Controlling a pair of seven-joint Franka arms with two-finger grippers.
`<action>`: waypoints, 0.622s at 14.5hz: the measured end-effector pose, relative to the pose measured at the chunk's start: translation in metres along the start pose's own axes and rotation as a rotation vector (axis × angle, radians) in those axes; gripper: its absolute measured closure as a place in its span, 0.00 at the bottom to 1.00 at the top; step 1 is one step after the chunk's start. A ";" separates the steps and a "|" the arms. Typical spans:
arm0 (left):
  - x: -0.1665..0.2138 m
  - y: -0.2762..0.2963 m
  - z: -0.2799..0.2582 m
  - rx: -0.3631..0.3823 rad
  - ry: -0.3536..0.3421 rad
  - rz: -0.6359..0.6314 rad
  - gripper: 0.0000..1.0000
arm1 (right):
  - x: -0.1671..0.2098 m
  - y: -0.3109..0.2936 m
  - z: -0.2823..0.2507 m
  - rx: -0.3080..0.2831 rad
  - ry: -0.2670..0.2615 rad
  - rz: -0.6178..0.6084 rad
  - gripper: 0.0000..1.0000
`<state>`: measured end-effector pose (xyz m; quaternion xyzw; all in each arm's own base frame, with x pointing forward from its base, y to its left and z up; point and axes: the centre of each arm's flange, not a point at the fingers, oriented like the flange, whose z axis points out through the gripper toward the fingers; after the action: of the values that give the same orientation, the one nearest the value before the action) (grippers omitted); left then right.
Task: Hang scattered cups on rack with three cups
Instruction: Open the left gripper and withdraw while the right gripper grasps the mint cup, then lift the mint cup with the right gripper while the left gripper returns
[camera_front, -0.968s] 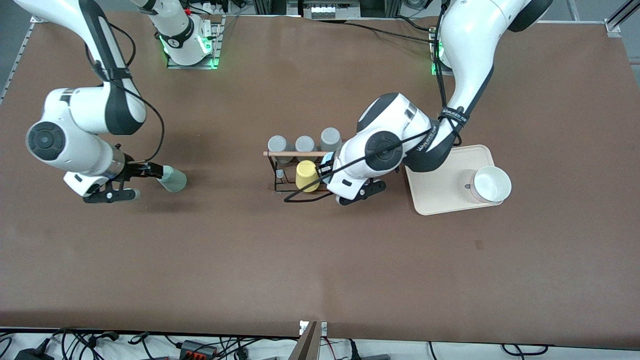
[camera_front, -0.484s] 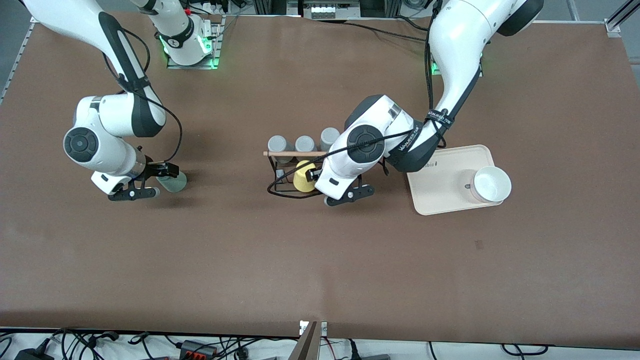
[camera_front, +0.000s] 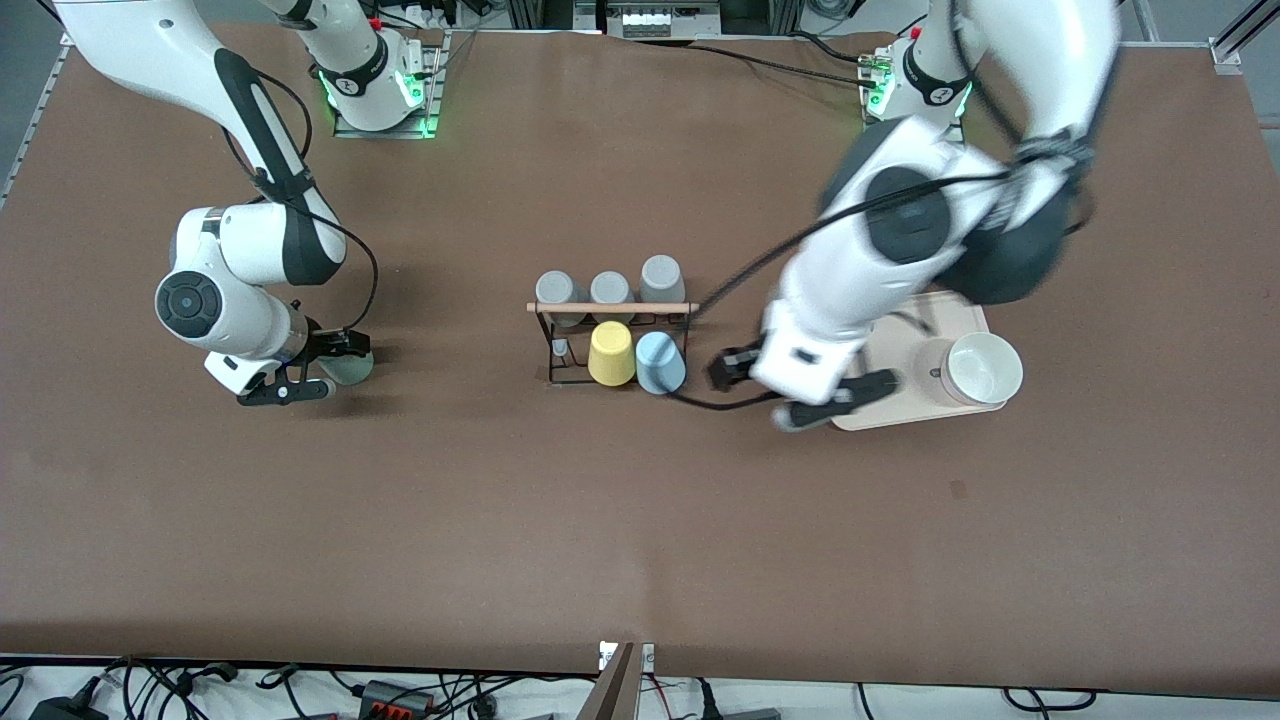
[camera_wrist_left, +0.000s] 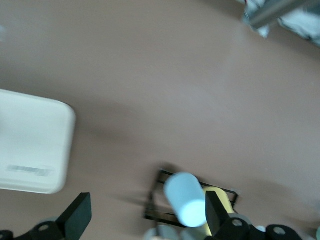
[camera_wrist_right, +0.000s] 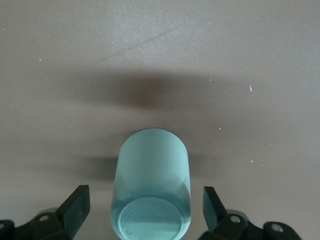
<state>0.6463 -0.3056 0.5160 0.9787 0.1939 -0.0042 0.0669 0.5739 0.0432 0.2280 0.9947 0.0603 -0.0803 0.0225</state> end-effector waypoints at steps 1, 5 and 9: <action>0.012 -0.028 -0.026 0.023 0.000 0.006 0.00 | 0.000 -0.002 0.000 0.000 -0.002 -0.003 0.00; 0.045 -0.113 -0.066 0.051 -0.104 0.113 0.00 | -0.001 -0.002 0.002 -0.001 -0.009 -0.003 0.00; 0.024 -0.118 -0.045 0.098 -0.155 0.162 0.00 | -0.002 0.000 0.004 0.000 -0.014 0.003 0.10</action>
<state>0.6233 -0.1825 0.5445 0.9900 0.1081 -0.0838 0.0337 0.5715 0.0429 0.2242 0.9942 0.0585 -0.0873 0.0233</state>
